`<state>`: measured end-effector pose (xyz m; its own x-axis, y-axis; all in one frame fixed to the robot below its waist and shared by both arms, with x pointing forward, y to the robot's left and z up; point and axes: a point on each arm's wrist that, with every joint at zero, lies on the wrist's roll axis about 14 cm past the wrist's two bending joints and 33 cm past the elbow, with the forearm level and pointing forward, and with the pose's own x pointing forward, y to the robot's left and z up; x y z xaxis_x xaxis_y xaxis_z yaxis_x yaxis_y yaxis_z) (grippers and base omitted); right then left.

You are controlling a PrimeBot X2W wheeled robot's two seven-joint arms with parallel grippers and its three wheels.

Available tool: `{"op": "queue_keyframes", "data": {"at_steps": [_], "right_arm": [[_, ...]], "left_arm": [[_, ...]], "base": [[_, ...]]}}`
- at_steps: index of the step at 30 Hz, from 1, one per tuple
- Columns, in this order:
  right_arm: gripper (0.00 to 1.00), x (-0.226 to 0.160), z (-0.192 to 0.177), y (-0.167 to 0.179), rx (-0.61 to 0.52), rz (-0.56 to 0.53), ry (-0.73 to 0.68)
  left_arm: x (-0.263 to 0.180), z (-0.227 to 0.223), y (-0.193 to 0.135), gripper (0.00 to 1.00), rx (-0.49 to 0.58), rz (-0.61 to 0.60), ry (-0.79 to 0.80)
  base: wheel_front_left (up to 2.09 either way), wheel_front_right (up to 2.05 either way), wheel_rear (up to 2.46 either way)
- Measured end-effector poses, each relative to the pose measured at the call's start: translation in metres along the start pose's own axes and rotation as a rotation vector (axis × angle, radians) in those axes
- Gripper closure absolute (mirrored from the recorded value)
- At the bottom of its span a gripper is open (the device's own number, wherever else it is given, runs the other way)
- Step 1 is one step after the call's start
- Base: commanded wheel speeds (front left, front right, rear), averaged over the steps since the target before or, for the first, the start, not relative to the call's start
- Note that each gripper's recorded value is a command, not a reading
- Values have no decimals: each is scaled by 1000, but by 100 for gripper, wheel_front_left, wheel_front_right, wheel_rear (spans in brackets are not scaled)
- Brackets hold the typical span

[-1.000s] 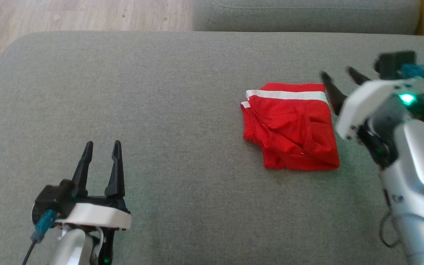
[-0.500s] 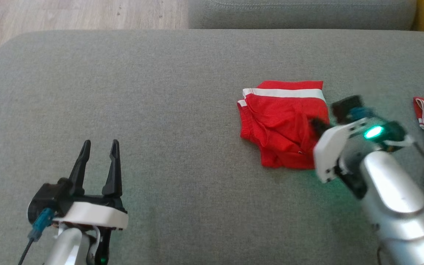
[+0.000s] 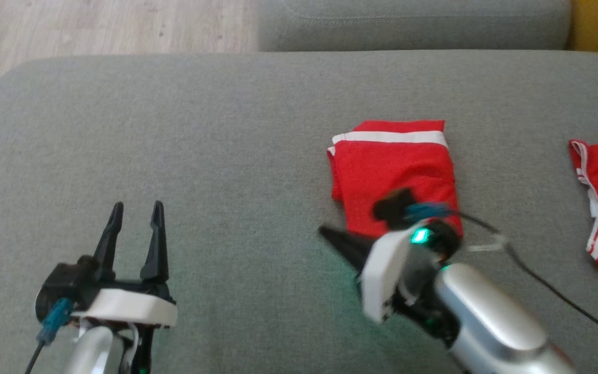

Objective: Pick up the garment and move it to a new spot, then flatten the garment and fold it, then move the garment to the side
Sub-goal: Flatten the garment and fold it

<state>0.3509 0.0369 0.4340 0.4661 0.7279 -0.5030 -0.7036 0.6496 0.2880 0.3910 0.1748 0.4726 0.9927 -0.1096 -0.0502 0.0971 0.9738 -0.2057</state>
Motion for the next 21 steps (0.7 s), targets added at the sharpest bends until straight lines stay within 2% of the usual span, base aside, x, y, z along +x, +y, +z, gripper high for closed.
{"op": "queue_keyframes", "data": {"at_steps": [1, 2, 5, 9, 15, 21], "right_arm": [[24, -6, 9, -6, 13, -19, -52], [0, -12, 18, -15, 20, -46, -105], [0, -41, 49, -49, 51, -170, -297], [0, -90, 62, -91, 85, -370, -493], [0, -147, 20, -126, 107, -615, -497], [0, -177, 9, -136, 118, -715, -520]], "left_arm": [[-1, -1, 1, 0, 1, 5, 2], [-2, -1, 1, 0, -2, 8, 2], [-6, -1, 4, 0, -10, 18, 2], [-13, -3, 3, 0, -5, 25, 6], [-19, -2, 0, 0, -6, 22, 0], [-19, 1, -10, 0, 0, -4, -7]], "base": [[0, 0, 0], [0, 0, 0], [0, 0, 0], [0, 0, 0], [0, 0, 0], [0, 0, 0]]}}
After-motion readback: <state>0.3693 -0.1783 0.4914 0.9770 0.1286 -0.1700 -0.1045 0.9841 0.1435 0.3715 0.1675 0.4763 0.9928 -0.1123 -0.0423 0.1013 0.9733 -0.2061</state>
